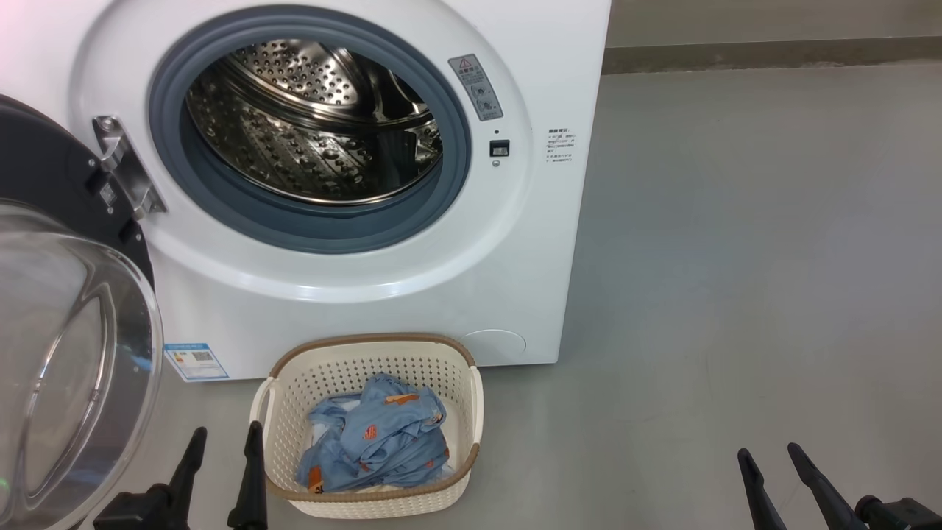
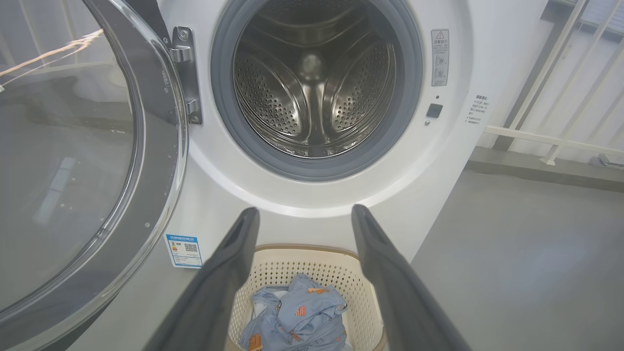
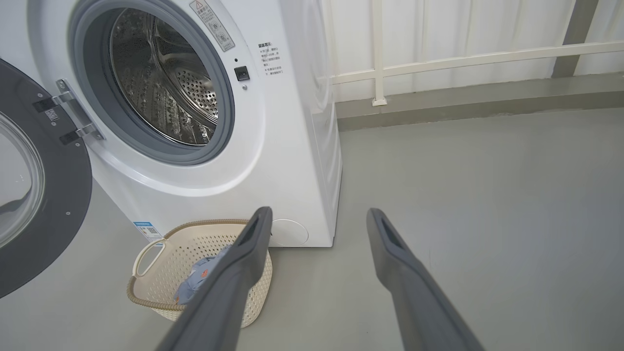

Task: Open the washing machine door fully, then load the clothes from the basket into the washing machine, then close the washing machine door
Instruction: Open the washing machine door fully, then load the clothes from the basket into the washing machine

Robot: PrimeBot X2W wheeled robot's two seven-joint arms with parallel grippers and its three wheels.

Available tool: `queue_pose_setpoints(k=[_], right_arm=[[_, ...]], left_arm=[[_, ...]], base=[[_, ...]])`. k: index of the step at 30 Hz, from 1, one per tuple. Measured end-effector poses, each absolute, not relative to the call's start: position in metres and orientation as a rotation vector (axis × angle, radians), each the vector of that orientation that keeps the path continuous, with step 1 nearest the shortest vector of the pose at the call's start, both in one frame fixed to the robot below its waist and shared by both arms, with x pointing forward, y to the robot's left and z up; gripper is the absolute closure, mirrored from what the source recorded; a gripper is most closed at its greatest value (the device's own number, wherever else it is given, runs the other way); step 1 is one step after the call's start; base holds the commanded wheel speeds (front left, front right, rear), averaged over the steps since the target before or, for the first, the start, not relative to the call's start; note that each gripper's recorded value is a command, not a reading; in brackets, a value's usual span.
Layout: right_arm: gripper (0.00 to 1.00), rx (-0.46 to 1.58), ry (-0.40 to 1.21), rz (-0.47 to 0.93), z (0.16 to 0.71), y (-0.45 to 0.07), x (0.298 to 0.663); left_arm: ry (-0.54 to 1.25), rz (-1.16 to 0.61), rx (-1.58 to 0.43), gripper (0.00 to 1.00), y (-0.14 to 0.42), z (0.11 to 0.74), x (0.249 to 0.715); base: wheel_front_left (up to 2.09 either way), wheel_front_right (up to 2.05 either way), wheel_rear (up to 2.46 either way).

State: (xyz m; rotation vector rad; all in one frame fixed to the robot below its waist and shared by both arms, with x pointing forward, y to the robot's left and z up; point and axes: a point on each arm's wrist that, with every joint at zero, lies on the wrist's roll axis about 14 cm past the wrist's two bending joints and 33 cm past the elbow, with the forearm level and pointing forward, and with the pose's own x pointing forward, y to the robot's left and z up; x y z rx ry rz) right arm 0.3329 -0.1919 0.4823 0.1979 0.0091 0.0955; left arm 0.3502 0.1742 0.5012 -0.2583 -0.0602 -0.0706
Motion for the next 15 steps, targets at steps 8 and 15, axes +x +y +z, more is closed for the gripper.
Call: queue_pose_setpoints(k=[8, 15], right_arm=[[0.00, 0.198, 0.009, 0.080, 0.4818, -0.1967, 0.3305], [0.00, 0.197, 0.011, 0.073, 0.4812, -0.1989, 0.3301]], left_arm=[[-0.058, -0.066, -0.264, 0.00, 0.1753, 0.5001, 0.3528], [-0.040, -0.057, -0.267, 0.00, 0.1775, 0.4939, 0.3529]], base=[[0.00, 0.00, 0.00], [0.00, 0.00, 0.00]])
